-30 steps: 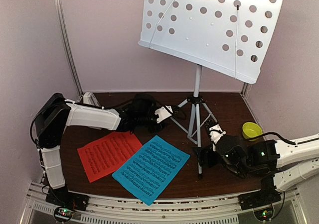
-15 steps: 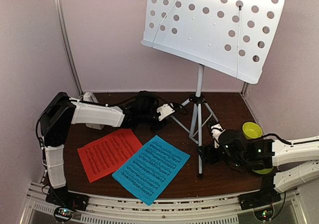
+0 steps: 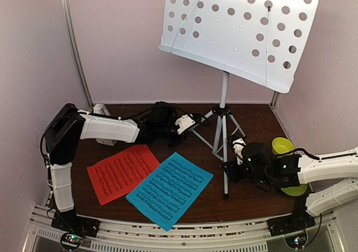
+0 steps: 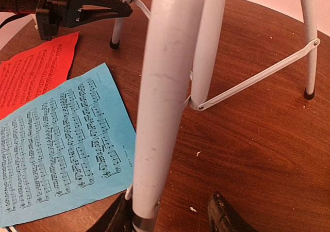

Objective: Set up the instrument practice props

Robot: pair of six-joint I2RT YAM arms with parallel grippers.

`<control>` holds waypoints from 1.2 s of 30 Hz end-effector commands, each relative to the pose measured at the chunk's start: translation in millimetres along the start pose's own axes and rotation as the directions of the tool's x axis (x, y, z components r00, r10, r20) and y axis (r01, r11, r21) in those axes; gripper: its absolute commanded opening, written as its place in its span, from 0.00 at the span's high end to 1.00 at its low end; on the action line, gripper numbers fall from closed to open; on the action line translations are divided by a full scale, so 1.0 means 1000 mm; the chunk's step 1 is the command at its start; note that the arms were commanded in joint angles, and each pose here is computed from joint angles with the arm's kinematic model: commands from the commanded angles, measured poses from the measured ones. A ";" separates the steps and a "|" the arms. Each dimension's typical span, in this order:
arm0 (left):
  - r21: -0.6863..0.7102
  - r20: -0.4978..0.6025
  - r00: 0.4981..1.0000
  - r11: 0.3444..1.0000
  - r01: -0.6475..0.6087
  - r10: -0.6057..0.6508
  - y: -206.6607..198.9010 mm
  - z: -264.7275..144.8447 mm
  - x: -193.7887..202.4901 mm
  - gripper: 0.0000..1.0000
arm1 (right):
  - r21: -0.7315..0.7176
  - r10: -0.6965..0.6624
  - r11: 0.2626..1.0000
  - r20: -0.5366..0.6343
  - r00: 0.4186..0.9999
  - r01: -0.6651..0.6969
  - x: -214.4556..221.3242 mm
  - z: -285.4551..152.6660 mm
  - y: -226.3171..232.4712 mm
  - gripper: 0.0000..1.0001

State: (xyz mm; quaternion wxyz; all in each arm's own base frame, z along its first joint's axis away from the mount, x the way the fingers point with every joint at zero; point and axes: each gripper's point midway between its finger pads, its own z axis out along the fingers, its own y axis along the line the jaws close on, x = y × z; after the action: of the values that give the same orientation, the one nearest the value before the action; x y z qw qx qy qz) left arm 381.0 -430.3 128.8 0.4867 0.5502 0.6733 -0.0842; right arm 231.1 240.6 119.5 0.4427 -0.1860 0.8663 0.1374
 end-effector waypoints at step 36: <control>-0.302 -0.179 0.963 0.943 0.140 -0.200 0.037 -0.050 0.097 1.00 | 0.085 -0.185 0.979 0.001 0.983 0.185 -0.076 0.083 -0.017 0.67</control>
State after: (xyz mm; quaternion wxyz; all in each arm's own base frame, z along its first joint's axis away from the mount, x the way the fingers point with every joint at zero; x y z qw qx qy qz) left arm 392.1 -353.9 126.7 0.5240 0.4308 0.7347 -0.0104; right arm 320.0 272.2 119.8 0.4383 -0.2596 0.8580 0.0659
